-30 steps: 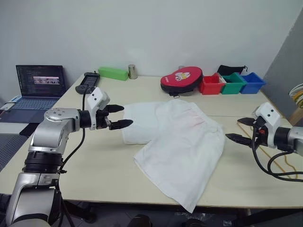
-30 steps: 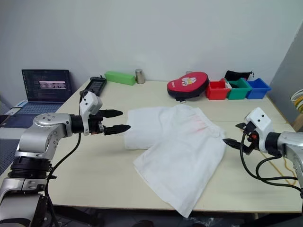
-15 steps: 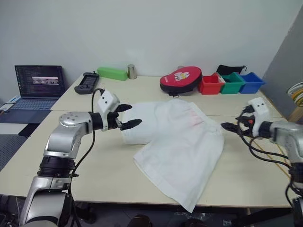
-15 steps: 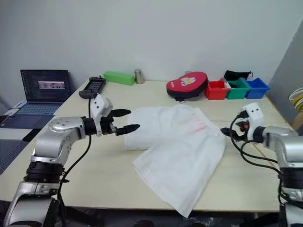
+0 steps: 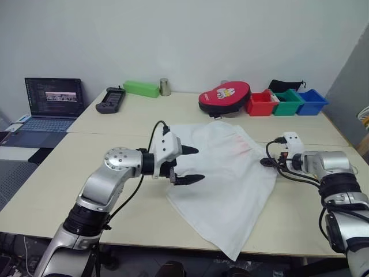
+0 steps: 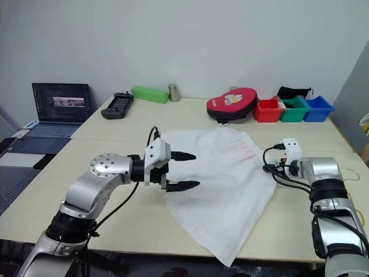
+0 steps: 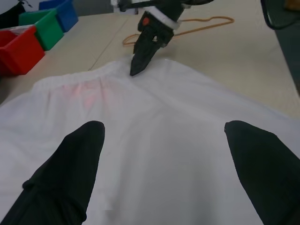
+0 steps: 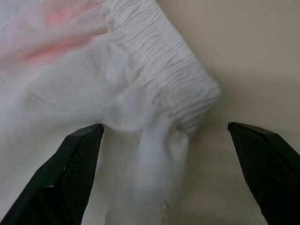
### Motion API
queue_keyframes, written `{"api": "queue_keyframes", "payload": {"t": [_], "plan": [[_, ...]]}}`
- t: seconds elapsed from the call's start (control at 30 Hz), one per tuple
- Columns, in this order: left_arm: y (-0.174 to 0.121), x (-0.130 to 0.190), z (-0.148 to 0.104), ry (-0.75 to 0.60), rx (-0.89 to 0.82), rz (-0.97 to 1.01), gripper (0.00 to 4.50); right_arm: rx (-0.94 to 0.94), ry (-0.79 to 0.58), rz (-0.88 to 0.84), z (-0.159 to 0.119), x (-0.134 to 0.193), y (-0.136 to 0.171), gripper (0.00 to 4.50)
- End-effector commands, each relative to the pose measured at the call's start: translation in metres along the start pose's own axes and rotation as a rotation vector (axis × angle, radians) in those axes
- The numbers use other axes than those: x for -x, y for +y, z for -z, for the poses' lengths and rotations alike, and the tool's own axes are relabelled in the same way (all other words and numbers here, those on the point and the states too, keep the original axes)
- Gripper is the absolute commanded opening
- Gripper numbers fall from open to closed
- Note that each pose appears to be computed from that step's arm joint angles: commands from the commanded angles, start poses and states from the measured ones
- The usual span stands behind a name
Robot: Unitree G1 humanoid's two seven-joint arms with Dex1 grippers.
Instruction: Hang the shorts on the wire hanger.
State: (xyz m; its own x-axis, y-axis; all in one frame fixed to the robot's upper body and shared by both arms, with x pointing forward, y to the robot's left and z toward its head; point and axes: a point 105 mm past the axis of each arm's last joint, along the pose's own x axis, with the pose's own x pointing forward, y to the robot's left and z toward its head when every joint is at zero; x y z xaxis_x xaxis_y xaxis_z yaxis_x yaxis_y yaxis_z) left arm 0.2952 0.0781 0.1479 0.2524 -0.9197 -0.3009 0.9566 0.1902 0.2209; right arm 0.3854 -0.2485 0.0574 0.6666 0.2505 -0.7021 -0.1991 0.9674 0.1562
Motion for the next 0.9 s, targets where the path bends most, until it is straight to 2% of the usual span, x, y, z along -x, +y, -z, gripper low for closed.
{"api": "queue_keyframes", "payload": {"t": [0.03,0.17,0.3,0.47,0.53,0.67,0.9], "plan": [[0.006,0.003,-0.009,-0.016,-0.045,-0.026,4.37,-0.052,-0.071,-0.011,-0.020,0.009,-0.002,3.54],[0.010,0.005,-0.006,-0.007,-0.038,-0.041,4.37,-0.102,-0.070,-0.005,-0.017,0.012,-0.008,2.55],[0.011,0.008,-0.001,0.007,-0.031,-0.049,4.37,-0.133,-0.065,0.029,-0.012,0.016,-0.018,1.35],[0.015,0.011,0.005,0.019,-0.019,-0.069,4.37,-0.186,-0.040,0.037,0.003,0.030,-0.023,0.25],[0.015,0.012,0.006,0.019,-0.016,-0.073,4.37,-0.195,-0.028,0.031,0.010,0.035,-0.021,0.06],[0.017,0.013,0.010,0.020,-0.006,-0.080,4.37,-0.236,0.003,-0.001,0.028,0.054,-0.009,0.06],[0.013,0.018,0.018,0.043,0.011,-0.072,4.37,-0.324,0.030,0.057,0.067,0.076,0.008,0.06]]}}
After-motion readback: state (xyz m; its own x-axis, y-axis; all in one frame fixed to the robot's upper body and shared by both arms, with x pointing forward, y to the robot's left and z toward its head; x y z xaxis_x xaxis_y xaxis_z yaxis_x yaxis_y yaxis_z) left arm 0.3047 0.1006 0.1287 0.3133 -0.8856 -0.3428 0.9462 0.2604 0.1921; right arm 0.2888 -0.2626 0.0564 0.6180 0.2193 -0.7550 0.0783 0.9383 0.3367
